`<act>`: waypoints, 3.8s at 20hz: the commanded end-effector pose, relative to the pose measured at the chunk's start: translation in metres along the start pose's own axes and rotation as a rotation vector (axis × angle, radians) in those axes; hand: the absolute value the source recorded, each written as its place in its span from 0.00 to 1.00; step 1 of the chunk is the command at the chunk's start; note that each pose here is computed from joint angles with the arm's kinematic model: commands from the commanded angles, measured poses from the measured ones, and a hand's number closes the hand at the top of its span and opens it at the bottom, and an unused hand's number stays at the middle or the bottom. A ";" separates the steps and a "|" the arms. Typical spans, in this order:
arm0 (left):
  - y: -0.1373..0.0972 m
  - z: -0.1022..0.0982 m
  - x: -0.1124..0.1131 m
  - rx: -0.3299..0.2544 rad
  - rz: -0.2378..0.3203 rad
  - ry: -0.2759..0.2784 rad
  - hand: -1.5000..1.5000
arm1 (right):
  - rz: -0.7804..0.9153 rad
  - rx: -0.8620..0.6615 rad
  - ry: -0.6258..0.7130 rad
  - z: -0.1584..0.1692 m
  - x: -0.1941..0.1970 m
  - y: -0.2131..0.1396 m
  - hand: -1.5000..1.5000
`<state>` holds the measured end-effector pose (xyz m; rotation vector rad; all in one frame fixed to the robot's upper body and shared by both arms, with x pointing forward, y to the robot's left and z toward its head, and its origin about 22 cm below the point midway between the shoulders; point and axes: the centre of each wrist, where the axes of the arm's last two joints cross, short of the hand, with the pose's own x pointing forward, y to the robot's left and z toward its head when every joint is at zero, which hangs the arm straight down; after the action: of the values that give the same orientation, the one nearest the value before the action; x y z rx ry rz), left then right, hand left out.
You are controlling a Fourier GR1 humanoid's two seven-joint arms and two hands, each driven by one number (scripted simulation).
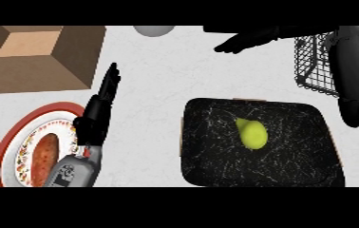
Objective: Pick the pear from the tray and place it in the tiered basket
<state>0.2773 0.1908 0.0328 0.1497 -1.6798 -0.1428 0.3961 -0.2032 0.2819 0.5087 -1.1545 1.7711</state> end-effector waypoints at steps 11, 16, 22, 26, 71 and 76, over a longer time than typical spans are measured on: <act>0.016 0.000 -0.005 0.027 -0.021 -0.008 0.50 | 0.198 0.255 0.168 -0.026 0.009 0.008 0.00; 0.002 -0.003 -0.006 0.021 -0.006 0.003 0.50 | 0.241 0.232 0.199 -0.024 0.012 0.019 0.00; 0.012 -0.003 0.008 0.031 -0.014 -0.004 0.50 | 0.311 0.228 0.228 -0.024 0.024 0.026 0.00; 0.002 -0.008 -0.006 0.020 -0.007 -0.015 0.50 | 0.337 0.259 0.218 -0.032 0.022 0.043 0.00; 0.007 -0.008 0.000 0.009 -0.009 0.000 0.50 | 0.325 0.253 0.248 -0.088 -0.041 0.081 0.00; -0.006 0.001 0.007 0.027 -0.014 -0.001 0.50 | 0.369 0.297 0.229 -0.099 -0.068 0.115 0.00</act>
<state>0.2756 0.1921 0.0339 0.1676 -1.6838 -0.1352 0.3447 -0.1583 0.1514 0.0983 -0.8950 2.2140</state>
